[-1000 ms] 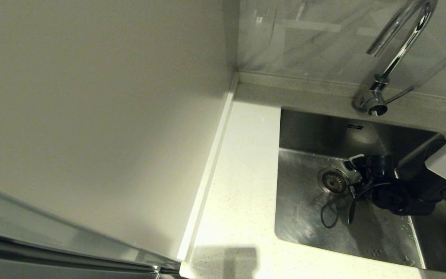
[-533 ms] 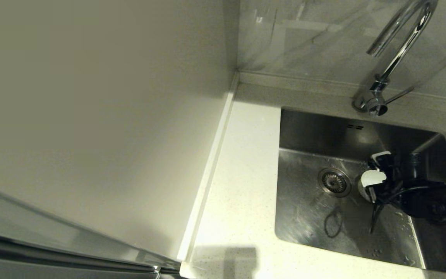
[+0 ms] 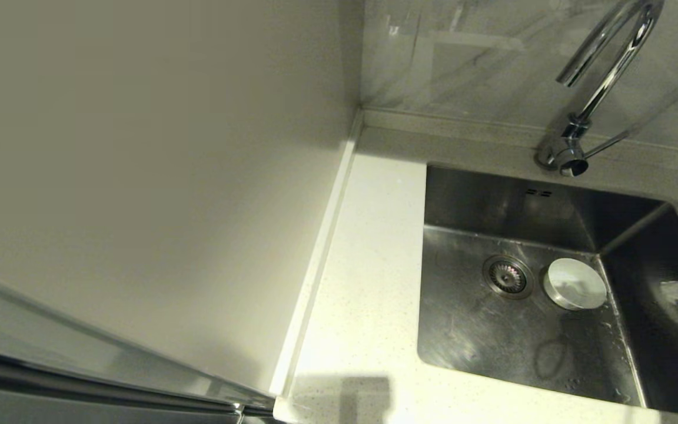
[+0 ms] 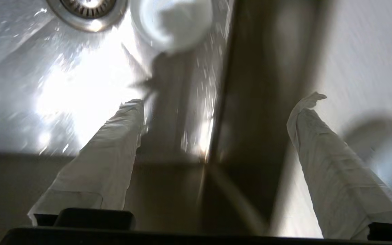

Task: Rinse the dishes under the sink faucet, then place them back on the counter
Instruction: Put a bowl into the sink

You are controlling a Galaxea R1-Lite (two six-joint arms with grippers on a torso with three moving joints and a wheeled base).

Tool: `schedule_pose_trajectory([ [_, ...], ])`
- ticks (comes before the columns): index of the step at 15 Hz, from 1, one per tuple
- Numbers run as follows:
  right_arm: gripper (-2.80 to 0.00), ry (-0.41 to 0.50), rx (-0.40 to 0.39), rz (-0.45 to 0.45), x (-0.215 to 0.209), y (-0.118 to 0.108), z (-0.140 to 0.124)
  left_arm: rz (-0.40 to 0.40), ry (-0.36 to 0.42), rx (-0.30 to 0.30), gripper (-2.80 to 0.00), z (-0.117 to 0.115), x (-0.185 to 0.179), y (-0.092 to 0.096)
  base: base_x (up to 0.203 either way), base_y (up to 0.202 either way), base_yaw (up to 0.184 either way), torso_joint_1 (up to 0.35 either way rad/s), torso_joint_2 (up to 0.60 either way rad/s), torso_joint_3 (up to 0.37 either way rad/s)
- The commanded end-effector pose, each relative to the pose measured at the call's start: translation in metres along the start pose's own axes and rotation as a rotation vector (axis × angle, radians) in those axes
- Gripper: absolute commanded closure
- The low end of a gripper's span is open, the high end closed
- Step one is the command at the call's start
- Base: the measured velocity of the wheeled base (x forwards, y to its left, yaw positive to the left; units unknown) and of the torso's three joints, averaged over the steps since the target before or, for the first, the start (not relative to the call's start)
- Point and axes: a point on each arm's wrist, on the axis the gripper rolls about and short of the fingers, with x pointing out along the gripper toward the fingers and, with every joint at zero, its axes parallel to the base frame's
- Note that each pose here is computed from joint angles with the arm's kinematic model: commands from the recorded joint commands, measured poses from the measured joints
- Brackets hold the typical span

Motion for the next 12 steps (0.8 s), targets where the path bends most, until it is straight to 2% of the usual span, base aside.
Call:
schedule_pose_trajectory([
  [1,-2.8,0.026,0.096,0.004,-0.03,-0.033,0.0,0.0,-0.003,-0.001,0.0,0.0,0.0,0.0,0.0,0.0,0.0,0.0,0.0,0.0],
  [4,-2.8,0.003,0.161,-0.014,-0.029,-0.077,0.004,0.0,-0.003,-0.001,0.0,0.0,0.0,0.0,0.0,0.0,0.0,0.0,0.0,0.0],
  [6,-2.8,0.024,0.202,-0.032,-0.017,-0.1,0.002,0.0,-0.003,-0.001,0.0,0.0,0.0,0.0,0.0,0.0,0.0,0.0,0.0,0.0],
  [10,-2.8,0.091,0.283,-0.07,0.01,-0.138,-0.012,0.0,-0.003,-0.001,0.0,0.0,0.0,0.0,0.0,0.0,0.0,0.0,0.0,0.0],
  [12,-2.8,0.119,0.314,-0.083,0.016,-0.148,-0.021,0.001,-0.003,-0.001,0.0,0.0,0.0,0.0,0.0,0.0,0.0,0.0,0.0,0.0],
])
